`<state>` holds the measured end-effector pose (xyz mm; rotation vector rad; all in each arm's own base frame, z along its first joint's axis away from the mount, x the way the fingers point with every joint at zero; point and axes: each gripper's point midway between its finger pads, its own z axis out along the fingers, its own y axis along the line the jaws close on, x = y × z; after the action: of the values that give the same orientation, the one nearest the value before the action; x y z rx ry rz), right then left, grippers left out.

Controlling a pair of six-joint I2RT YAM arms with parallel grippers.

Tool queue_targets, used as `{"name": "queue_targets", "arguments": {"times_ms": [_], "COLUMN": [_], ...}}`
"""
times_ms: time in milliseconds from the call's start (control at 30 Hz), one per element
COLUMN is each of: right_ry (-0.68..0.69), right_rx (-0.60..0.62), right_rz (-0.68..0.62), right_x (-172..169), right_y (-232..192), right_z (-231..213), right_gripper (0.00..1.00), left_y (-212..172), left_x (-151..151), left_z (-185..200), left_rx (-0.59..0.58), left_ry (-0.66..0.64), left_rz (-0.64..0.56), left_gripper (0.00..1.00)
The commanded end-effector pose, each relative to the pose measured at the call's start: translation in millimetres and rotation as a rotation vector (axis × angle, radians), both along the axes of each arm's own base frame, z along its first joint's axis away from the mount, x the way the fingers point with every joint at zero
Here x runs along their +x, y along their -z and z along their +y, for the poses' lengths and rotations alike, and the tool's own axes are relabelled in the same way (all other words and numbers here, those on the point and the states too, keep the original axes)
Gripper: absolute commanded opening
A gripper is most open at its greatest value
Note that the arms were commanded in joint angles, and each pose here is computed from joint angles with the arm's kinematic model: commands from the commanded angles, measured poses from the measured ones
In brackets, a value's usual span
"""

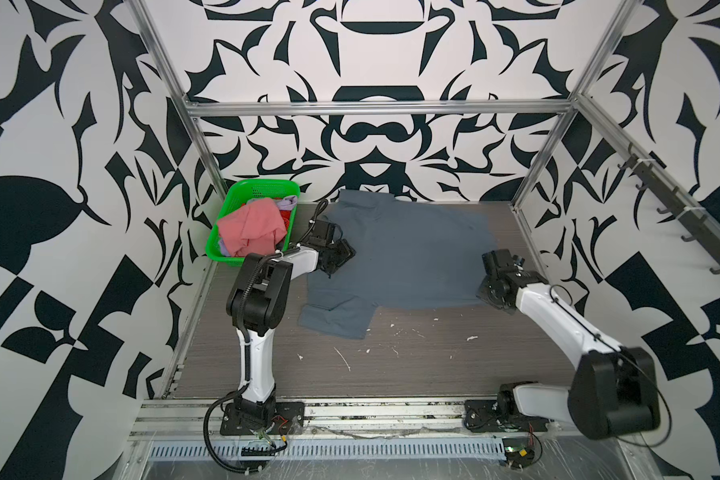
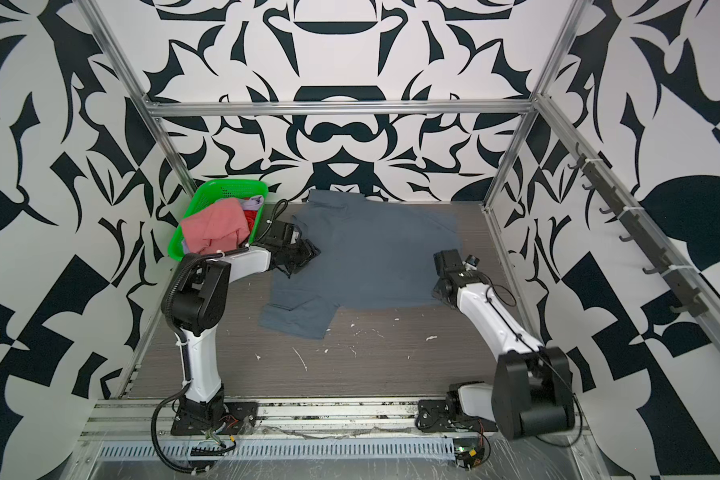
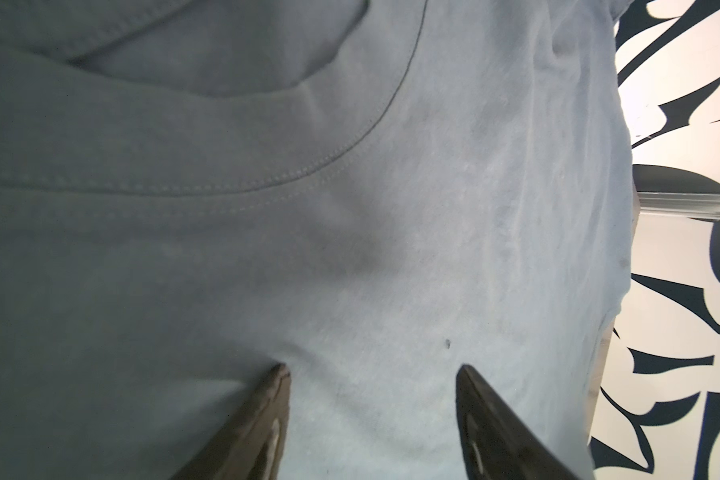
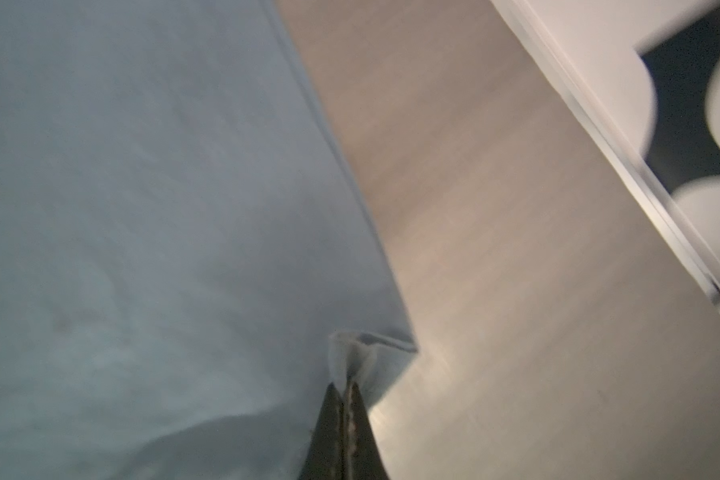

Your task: Fold and stack the t-shirts

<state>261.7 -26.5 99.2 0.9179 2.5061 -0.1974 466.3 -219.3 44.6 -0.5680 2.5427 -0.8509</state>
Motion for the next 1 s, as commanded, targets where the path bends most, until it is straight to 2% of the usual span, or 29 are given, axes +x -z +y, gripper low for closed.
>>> {"name": "queue_targets", "arguments": {"times_ms": [0, 67, 100, 133, 200, 300, 400, 533, 700, 833, 967], "right_ry": [0.145, 0.155, 0.157, 0.155, 0.148, 0.092, 0.023, -0.067, -0.086, -0.089, -0.131], "right_rx": [-0.043, -0.043, -0.053, -0.057, -0.079, -0.054, 0.009, 0.120, 0.136, 0.130, 0.188], "right_rz": [-0.025, -0.125, -0.168, -0.192, -0.209, -0.228, -0.280, -0.337, -0.288, -0.216, -0.175], "right_x": [-55.0, -59.4, -58.7, -56.1, -46.8, -14.0, 28.0, 83.0, 125.3, 148.0, 170.5], "right_y": [-23.0, -43.8, -55.0, -63.1, -75.3, -79.3, -78.0, -59.5, -22.6, 10.7, 33.6], "right_z": [-20.5, -24.4, -26.8, -27.7, -29.4, -18.8, -0.9, 28.3, 38.8, 42.2, 58.0], "right_gripper": [0.05, 0.28, 0.48, 0.53, 0.53, 0.53, 0.53, 0.52, 0.51, 0.51, 0.50], "left_y": [23.0, 17.3, 14.4, 12.7, 9.9, 7.6, 7.7, 13.9, 28.7, 41.3, 54.5], "left_x": [-25.7, -23.9, -22.4, -20.5, -16.2, -6.8, 4.4, 10.8, -9.8, -39.2, -71.4], "left_z": [21.9, 21.4, 20.9, 20.9, 21.0, 16.4, 13.1, 21.3, 40.8, 55.7, 69.4], "left_rx": [0.093, 0.106, 0.115, 0.123, 0.139, 0.148, 0.172, 0.205, 0.238, 0.248, 0.261], "left_ry": [-0.020, 0.000, 0.011, 0.019, 0.031, 0.060, 0.088, 0.058, 0.001, -0.044, -0.087], "left_rz": [0.107, 0.097, 0.093, 0.089, 0.076, 0.059, 0.061, 0.075, 0.128, 0.177, 0.237], "left_gripper": [0.67, 0.67, 0.67, 0.67, 0.67, 0.67, 0.67, 0.67, 0.67, 0.67, 0.67]}}
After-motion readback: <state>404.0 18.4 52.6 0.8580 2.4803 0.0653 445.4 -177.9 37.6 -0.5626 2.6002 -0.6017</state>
